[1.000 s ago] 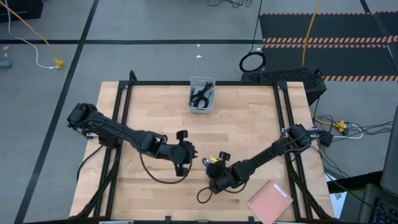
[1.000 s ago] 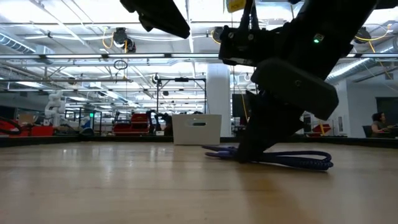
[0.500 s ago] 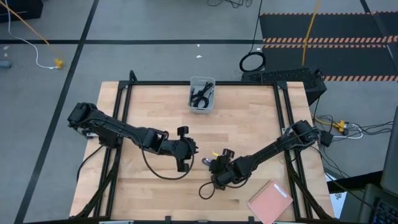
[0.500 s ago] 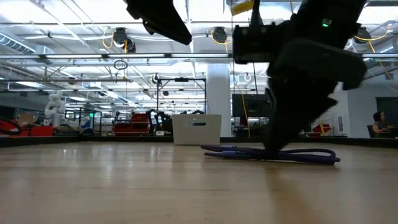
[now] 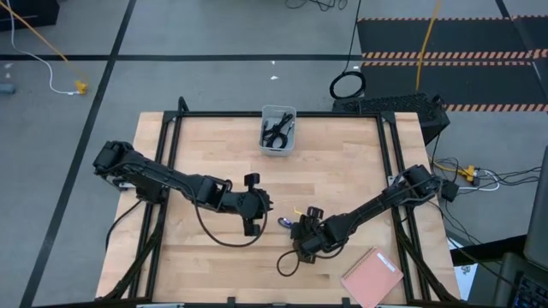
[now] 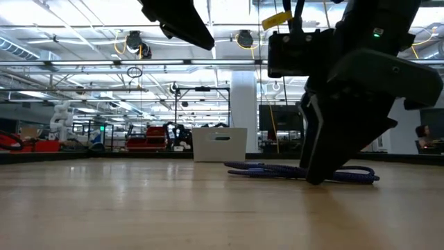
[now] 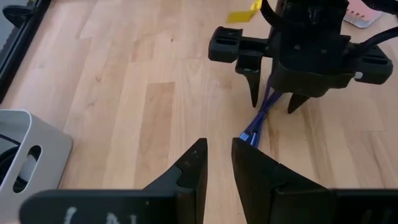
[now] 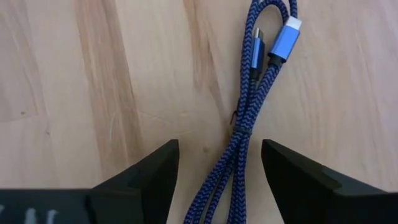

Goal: Pick and place USB-C Cables
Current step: Put the blue charger cable into the gray bin

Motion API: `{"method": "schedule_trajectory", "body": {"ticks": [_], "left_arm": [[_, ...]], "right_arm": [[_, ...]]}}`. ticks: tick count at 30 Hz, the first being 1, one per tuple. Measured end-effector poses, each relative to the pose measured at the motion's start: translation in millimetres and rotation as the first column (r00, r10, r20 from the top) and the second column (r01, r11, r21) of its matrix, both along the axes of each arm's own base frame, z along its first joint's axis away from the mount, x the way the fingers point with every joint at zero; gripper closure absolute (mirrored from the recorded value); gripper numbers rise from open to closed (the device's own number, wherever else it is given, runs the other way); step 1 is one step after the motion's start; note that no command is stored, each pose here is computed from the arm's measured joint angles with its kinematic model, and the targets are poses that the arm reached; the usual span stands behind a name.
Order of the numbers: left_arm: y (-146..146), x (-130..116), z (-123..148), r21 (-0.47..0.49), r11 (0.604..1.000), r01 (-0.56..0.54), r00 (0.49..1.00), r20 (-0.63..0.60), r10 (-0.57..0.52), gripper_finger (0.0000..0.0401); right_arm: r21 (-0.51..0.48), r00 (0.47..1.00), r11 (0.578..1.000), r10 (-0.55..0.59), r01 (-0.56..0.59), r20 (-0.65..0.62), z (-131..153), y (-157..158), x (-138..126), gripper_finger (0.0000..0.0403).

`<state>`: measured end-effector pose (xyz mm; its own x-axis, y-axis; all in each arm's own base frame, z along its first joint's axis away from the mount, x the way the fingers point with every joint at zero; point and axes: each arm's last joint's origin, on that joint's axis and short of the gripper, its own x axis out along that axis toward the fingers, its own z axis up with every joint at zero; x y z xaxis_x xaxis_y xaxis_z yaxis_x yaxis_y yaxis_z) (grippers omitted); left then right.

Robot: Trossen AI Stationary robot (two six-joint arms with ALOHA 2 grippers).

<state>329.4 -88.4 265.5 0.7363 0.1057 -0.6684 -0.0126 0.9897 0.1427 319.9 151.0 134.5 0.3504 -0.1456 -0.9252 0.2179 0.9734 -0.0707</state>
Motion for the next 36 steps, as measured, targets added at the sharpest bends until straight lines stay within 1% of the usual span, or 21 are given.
{"method": "schedule_trajectory", "body": {"ticks": [4, 8, 11, 15, 19, 23, 26, 29, 33, 36], "left_arm": [[3, 1, 0, 0.004, 1.000, -0.004, 1.000, 0.000, 0.004, 0.0325], [4, 1, 0, 0.004, 1.000, -0.009, 1.000, 0.001, 0.009, 0.0325], [4, 1, 0, 0.004, 1.000, -0.008, 1.000, 0.001, 0.008, 0.0325], [4, 1, 1, 0.003, 1.000, -0.008, 1.000, 0.003, 0.008, 0.0325], [4, 0, 3, 0.002, 1.000, -0.006, 1.000, 0.010, 0.006, 0.0325], [3, -1, 3, 0.014, 1.000, 0.011, 1.000, 0.005, -0.011, 0.0325], [3, -1, 3, 0.017, 1.000, 0.016, 1.000, 0.001, -0.016, 0.0325], [3, -3, 4, 0.018, 1.000, 0.016, 1.000, 0.001, -0.016, 0.0325], [5, -10, 16, 0.003, 1.000, 0.005, 0.999, 0.033, -0.005, 0.0325], [7, -17, 25, -0.007, 1.000, 0.000, 0.999, 0.049, 0.000, 0.0325]], "right_arm": [[-0.007, 1.000, 1.000, 0.029, -0.029, -0.003, -2, -1, -1, 0.0190], [-0.002, 1.000, 1.000, 0.027, -0.027, -0.006, -4, -2, -2, 0.0215], [0.004, 1.000, 1.000, 0.029, -0.028, -0.013, -5, -5, -1, 0.0248], [0.017, 0.999, 1.000, 0.025, -0.025, -0.027, -5, -10, 1, 0.0303], [0.027, 0.998, 0.999, 0.047, -0.046, -0.033, -5, -14, 3, 0.0354], [0.018, 0.996, 0.997, 0.080, -0.079, -0.031, -4, -18, 6, 0.0390], [0.021, 0.994, 0.994, 0.106, -0.106, -0.023, 1, -22, 7, 0.0397], [0.002, 0.992, 0.992, 0.125, -0.125, -0.010, 10, -28, 6, 0.0391], [0.014, 0.987, 0.987, 0.157, -0.157, 0.048, 33, -34, 4, 0.0386], [0.009, 0.981, 0.982, 0.185, -0.186, 0.058, 46, -39, 0, 0.0387]]}}
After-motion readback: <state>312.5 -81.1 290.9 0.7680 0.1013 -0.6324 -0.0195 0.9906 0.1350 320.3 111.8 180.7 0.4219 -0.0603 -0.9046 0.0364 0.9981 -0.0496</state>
